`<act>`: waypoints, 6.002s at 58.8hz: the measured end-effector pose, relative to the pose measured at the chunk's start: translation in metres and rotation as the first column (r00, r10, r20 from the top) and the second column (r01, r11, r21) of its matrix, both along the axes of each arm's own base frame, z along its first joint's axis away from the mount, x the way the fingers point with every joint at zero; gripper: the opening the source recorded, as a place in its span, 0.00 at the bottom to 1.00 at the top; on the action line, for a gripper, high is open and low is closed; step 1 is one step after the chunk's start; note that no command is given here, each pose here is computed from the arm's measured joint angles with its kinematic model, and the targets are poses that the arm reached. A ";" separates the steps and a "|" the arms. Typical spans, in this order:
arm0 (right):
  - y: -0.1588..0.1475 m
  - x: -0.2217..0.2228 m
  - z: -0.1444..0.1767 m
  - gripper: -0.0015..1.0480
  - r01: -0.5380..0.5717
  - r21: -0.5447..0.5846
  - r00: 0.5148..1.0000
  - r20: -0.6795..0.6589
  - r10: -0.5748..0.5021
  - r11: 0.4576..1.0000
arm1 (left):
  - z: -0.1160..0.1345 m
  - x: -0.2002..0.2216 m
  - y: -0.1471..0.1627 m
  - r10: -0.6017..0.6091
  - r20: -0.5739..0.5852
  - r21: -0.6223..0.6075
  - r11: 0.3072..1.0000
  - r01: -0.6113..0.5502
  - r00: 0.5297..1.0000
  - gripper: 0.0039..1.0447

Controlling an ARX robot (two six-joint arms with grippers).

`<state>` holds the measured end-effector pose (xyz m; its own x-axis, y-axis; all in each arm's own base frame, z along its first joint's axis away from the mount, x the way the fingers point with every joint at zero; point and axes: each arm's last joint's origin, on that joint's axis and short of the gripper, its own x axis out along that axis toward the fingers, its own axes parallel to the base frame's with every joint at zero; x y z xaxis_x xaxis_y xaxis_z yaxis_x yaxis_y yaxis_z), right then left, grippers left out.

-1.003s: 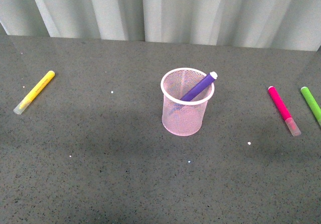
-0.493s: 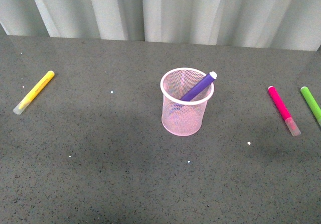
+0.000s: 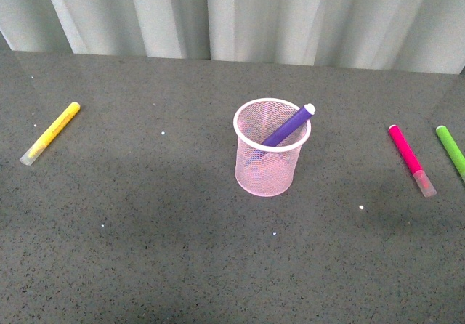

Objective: Insert purple and pink pens into pink cup

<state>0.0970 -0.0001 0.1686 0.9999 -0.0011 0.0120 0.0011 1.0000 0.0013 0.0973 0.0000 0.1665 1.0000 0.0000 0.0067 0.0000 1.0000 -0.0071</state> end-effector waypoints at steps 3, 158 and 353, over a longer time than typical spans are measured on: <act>0.000 0.000 0.000 0.93 0.000 0.000 1.000 0.000 0.000 1.000 | 0.000 0.000 0.000 0.000 0.000 0.000 1.000 0.000 1.000 0.29; -0.015 0.328 -0.111 0.93 0.049 0.089 0.554 -0.831 0.048 0.995 | 0.000 0.000 0.000 0.000 0.000 0.003 1.000 0.000 1.000 0.94; 0.141 0.271 -0.023 0.11 -0.685 0.186 0.727 0.102 0.679 0.705 | 0.000 0.000 0.000 0.000 0.000 0.003 1.000 0.000 1.000 0.94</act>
